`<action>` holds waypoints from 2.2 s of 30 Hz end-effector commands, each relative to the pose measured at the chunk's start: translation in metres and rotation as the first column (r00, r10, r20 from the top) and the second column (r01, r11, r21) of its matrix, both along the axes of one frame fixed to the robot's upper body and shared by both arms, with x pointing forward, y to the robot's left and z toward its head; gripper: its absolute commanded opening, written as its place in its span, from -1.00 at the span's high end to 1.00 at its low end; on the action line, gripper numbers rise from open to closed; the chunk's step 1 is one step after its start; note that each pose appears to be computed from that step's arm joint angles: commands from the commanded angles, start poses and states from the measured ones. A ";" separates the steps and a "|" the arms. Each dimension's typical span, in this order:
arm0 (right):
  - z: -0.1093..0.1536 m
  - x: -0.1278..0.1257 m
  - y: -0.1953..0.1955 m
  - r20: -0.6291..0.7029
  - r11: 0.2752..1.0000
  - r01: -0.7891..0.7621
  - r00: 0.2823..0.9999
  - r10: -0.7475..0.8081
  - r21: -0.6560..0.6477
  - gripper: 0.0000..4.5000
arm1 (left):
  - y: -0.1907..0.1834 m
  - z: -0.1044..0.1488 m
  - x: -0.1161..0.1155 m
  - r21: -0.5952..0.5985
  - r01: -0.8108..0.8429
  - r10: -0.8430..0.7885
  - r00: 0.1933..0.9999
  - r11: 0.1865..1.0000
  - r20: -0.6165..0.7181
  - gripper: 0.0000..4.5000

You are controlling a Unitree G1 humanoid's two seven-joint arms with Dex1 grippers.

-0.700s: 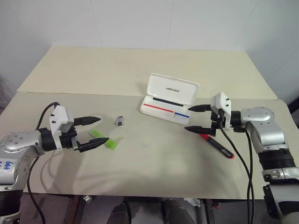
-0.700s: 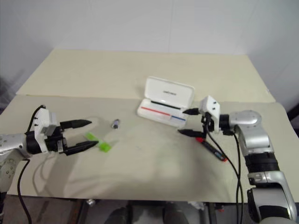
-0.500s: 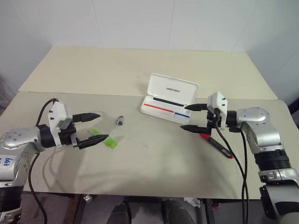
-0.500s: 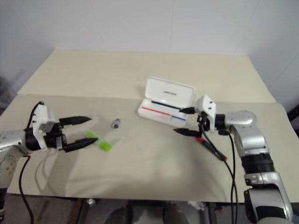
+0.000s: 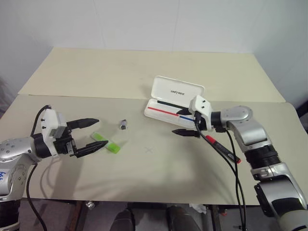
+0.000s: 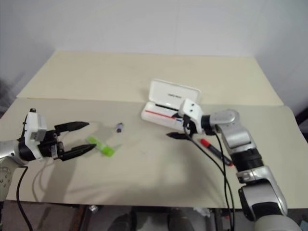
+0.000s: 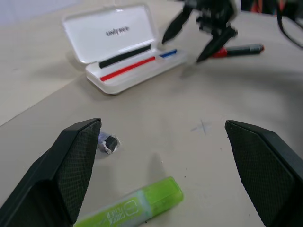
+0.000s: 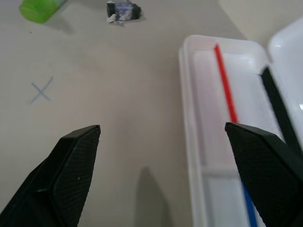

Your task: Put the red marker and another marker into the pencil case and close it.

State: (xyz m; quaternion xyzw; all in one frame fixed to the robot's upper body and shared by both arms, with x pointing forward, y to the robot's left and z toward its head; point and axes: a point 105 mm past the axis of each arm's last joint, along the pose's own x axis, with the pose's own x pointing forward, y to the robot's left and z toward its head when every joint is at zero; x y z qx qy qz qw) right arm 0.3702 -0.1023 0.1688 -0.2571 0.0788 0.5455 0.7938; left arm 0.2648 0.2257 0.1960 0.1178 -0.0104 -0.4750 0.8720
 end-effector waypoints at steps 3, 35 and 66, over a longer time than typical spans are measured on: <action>-0.002 0.011 -0.002 0.000 0.994 0.046 0.999 -0.046 -0.100 -1.00 | 0.003 0.005 -0.003 0.020 -0.003 0.003 0.999 1.000 0.034 -0.98; -0.021 0.031 -0.017 -0.036 0.966 0.138 0.988 -0.149 -0.218 -0.43 | 0.001 0.012 -0.006 0.038 -0.024 0.021 0.998 0.999 0.061 -1.00; 0.005 -0.077 0.012 0.112 0.948 -0.239 0.958 0.266 -0.209 0.99 | -0.006 0.013 0.014 0.026 0.039 -0.041 0.997 0.999 0.065 -1.00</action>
